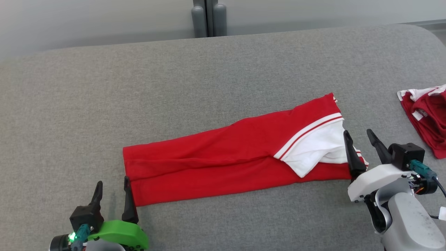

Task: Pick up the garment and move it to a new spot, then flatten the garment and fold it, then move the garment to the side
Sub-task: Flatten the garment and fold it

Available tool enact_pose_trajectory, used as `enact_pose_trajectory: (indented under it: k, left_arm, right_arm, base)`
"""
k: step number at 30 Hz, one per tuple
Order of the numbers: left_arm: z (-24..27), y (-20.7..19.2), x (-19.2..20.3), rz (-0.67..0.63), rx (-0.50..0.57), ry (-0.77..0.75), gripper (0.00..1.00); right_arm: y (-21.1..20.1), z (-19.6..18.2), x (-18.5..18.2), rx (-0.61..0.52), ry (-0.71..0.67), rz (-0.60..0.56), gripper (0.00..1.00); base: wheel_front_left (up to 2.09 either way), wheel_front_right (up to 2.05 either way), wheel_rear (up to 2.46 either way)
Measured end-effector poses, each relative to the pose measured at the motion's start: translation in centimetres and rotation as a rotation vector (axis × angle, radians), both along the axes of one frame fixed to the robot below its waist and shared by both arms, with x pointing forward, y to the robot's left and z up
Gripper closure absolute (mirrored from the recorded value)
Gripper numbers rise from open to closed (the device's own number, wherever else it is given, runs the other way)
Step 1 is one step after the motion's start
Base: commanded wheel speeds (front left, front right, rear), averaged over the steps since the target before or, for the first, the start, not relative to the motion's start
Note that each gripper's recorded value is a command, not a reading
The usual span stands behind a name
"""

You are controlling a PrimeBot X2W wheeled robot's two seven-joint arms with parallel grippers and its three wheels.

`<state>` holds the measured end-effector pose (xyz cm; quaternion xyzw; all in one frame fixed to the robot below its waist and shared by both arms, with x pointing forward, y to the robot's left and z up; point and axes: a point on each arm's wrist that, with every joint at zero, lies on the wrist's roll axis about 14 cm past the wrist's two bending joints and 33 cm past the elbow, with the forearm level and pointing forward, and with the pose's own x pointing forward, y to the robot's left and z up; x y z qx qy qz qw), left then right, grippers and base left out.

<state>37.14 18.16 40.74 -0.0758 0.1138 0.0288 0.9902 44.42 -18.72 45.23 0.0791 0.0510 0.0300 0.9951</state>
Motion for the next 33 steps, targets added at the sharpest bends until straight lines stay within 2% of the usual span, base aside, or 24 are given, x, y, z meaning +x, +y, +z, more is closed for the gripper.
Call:
enact_pose_trajectory:
  k: [5,11,16,17,18,19,24,28,33]
  left_arm:
    - [0.8,-0.6,-0.3,-0.001,-0.014,-0.023,0.0]
    - [2.0,-0.6,0.1,0.001,-0.015,-0.059,0.0]
    - [2.0,-0.1,-0.3,0.024,-0.019,-0.053,0.0]
    - [1.9,-0.1,-0.4,0.027,-0.021,-0.049,0.0]
    - [1.7,0.0,-0.4,0.03,-0.02,-0.045,0.0]
    - [1.6,0.1,-0.5,0.035,-0.021,-0.041,0.0]
    - [1.3,-0.4,-0.3,0.021,-0.026,-0.033,0.0]
    - [1.4,-1.4,0.1,-0.008,-0.032,-0.037,0.0]
    - [1.6,-3.4,0.9,-0.065,-0.054,-0.047,0.0]
  right_arm:
    - [1.0,-0.8,1.6,-0.056,0.035,0.05,0.0]
    - [1.4,-3.7,3.1,-0.092,0.166,0.068,0.0]
    - [2.6,-7.1,2.8,-0.085,0.297,0.092,0.0]
    - [2.8,-7.4,2.8,-0.072,0.311,0.09,0.15]
    - [2.9,-7.7,2.7,-0.056,0.323,0.085,0.55]
    - [3.0,-8.0,2.7,-0.049,0.328,0.082,1.0]
    - [1.4,-7.8,2.5,-0.029,0.305,0.032,1.0]
    - [-1.7,-7.3,1.6,-0.023,0.285,-0.048,1.0]
    - [-6.2,-4.0,1.1,-0.058,0.176,-0.143,1.0]
  base:
    - [0.0,0.0,0.0]
    - [0.0,0.0,0.0]
    - [0.0,0.0,0.0]
    - [0.0,0.0,0.0]
    - [0.0,0.0,0.0]
    - [0.0,0.0,0.0]
    - [0.0,0.0,0.0]
    - [0.0,0.0,0.0]
    - [0.0,0.0,0.0]
